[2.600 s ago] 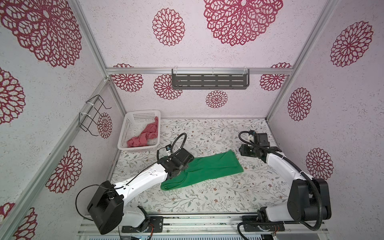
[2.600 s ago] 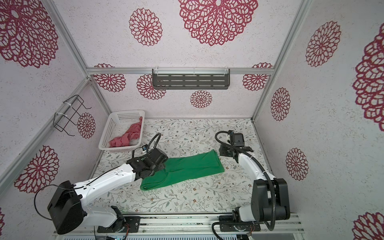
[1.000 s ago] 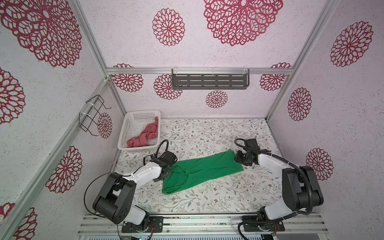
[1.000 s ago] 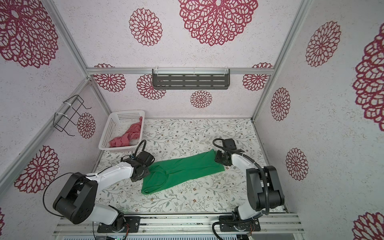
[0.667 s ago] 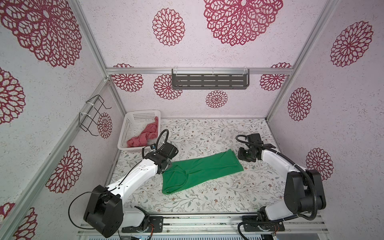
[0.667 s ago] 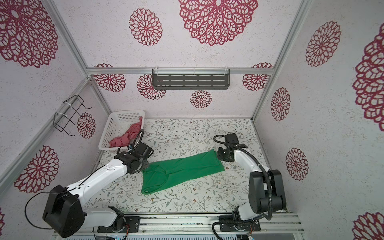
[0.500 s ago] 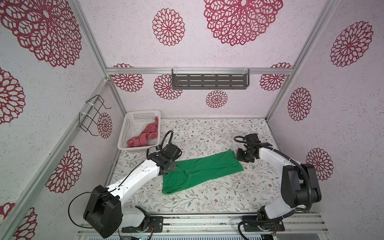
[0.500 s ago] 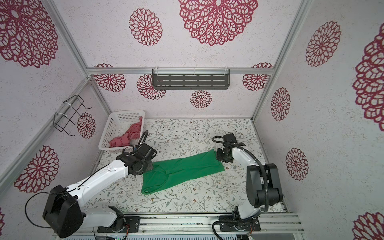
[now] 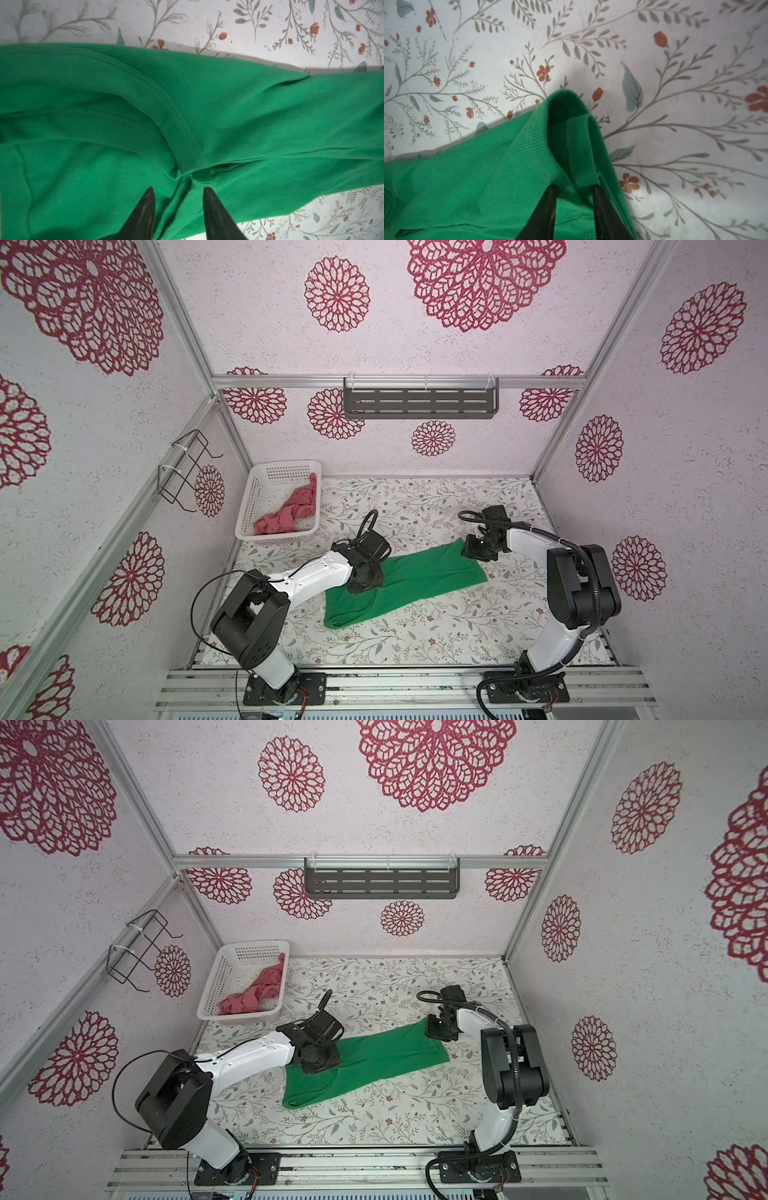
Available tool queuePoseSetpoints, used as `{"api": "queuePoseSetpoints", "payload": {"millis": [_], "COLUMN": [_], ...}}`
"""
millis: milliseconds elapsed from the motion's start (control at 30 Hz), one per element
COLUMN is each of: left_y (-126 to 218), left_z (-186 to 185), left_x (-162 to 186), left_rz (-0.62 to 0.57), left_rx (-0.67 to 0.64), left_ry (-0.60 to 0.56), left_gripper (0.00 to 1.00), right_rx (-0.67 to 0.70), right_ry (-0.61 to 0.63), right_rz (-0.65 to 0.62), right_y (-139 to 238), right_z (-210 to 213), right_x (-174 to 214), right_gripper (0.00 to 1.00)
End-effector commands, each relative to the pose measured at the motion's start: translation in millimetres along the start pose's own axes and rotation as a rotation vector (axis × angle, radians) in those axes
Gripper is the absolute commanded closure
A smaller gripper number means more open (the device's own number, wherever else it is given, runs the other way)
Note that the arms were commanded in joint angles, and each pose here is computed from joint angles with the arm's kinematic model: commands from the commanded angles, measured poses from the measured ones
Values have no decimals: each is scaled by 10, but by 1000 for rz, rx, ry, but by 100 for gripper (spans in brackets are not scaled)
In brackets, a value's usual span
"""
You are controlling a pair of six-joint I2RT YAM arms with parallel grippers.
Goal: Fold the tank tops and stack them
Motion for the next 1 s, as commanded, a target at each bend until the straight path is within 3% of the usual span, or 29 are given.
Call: {"api": "queuePoseSetpoints", "payload": {"millis": [0, 233, 600, 833, 967], "left_y": [-34, -78, -85, -24, -7], "left_z": [-143, -144, -108, -117, -171], "left_x": [-23, -16, 16, 0, -11], "left_rz": [0, 4, 11, -5, -6], "left_rx": [43, 35, 27, 48, 73], "left_ry": [-3, -11, -19, -19, -22], "left_gripper": [60, 62, 63, 65, 66], "right_rx": [-30, -8, 17, -7, -32], "right_ry": [13, 17, -15, -31, -38], "right_rz": [-24, -32, 40, 99, 97], "right_y": [58, 281, 484, 420, 333], "right_z": [99, 90, 12, -61, -68], "right_x": [-95, -35, 228, 517, 573], "right_gripper": [75, 94, 95, 91, 74]}}
Point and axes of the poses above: each gripper's point midway between its finger pads, its own y axis back along the fingers, its own z axis along the line the jaws close on, x = y × z, the point moved 1 cm from there along y, back along the fingers, and after that the axes turned 1 degree about -y, right-handed, at the moved point
